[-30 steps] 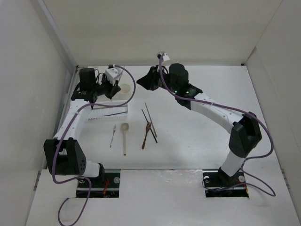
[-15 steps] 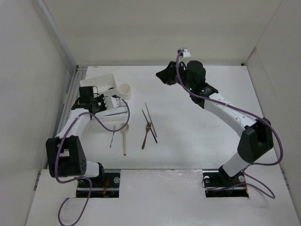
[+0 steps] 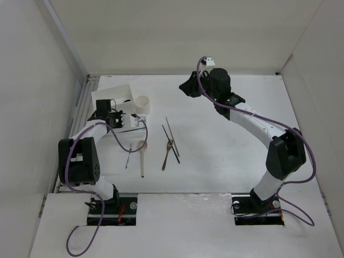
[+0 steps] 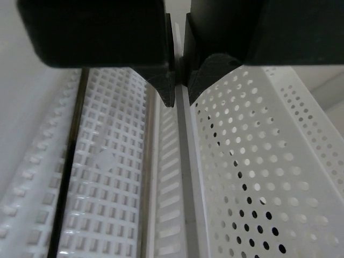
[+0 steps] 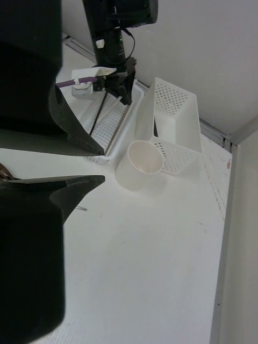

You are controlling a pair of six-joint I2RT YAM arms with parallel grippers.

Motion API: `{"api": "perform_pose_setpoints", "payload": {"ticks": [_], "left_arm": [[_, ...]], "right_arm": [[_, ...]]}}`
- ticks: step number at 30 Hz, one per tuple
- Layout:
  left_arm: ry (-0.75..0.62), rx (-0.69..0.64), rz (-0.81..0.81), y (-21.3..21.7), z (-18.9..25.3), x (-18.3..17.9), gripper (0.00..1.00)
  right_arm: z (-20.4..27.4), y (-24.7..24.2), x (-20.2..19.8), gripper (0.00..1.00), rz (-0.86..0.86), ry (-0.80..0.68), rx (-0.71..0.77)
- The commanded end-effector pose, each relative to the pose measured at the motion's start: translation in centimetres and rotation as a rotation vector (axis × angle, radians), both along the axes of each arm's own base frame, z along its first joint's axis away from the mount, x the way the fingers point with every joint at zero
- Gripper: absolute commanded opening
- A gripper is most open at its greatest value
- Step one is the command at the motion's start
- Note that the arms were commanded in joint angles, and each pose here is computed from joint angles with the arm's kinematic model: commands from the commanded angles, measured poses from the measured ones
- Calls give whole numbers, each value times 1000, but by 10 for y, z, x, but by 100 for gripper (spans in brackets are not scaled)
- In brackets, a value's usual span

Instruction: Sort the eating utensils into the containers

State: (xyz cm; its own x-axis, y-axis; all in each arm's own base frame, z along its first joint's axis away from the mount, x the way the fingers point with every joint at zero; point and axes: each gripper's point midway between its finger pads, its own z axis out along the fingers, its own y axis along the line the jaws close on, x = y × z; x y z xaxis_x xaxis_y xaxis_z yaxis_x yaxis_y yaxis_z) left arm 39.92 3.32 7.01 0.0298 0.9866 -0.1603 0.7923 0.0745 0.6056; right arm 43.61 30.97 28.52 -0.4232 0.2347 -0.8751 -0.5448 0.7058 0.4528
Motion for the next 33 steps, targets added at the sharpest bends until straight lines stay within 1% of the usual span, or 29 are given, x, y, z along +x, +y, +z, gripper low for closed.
{"api": "perform_pose_setpoints", "payload": {"ticks": [1,3,4,5,8,13,18,19,20,22,23,24,25,26,27,28,29,30,31,32,33], "left_arm": [[-82,50,-41,3,13,17,0],[-93,56,-47,3,15,19,0],[-93,57,-48,3,15,19,13],[-85,62,-55,3,12,19,17],[-62,74,-56,5,8,15,22],[-18,38,-53,0,3,5,22],[-10,-10,-23,-3,12,5,23],[-22,-16,-14,-3,19,7,23],[-20,-24,-4,-3,19,6,23],[-53,-61,43,-3,34,14,24],[-71,-78,63,-3,43,16,24],[-111,-96,83,-3,60,24,26],[-114,-128,96,-6,65,26,34],[-137,-186,142,-8,78,27,37],[-136,-222,166,-10,83,28,39],[-173,-261,180,-13,101,33,41],[-189,-293,208,-13,110,35,43],[-191,-360,270,-15,118,32,45],[-211,-399,299,-16,131,37,47],[-234,-438,339,-15,143,37,47],[-251,-485,386,-15,154,36,48]], "right_arm": [[30,-5,9,27,-12,-69,24],[28,-6,8,27,-12,-61,20],[28,-6,8,27,-12,-61,20],[28,-6,8,27,-12,-61,20],[26,-7,9,27,-21,-53,14],[30,-8,8,27,-21,-61,19],[30,-9,6,28,-19,-67,12],[28,-10,5,28,-19,-59,8],[24,-10,5,29,-19,-51,3],[26,-11,2,34,-19,-51,3],[19,-13,1,37,-17,-33,-20],[3,-13,0,42,-16,13,-45],[-5,-13,2,44,-12,41,-79],[-37,-12,5,48,-3,111,-143],[-68,-19,-3,48,-3,220,-227],[-75,-15,-4,50,6,241,-266],[-91,-12,-9,51,16,269,-313],[-116,-9,-13,51,42,289,-386],[-127,2,-24,51,65,295,-443],[-131,10,-27,51,79,287,-475],[-149,17,-30,52,100,300,-526]]}}
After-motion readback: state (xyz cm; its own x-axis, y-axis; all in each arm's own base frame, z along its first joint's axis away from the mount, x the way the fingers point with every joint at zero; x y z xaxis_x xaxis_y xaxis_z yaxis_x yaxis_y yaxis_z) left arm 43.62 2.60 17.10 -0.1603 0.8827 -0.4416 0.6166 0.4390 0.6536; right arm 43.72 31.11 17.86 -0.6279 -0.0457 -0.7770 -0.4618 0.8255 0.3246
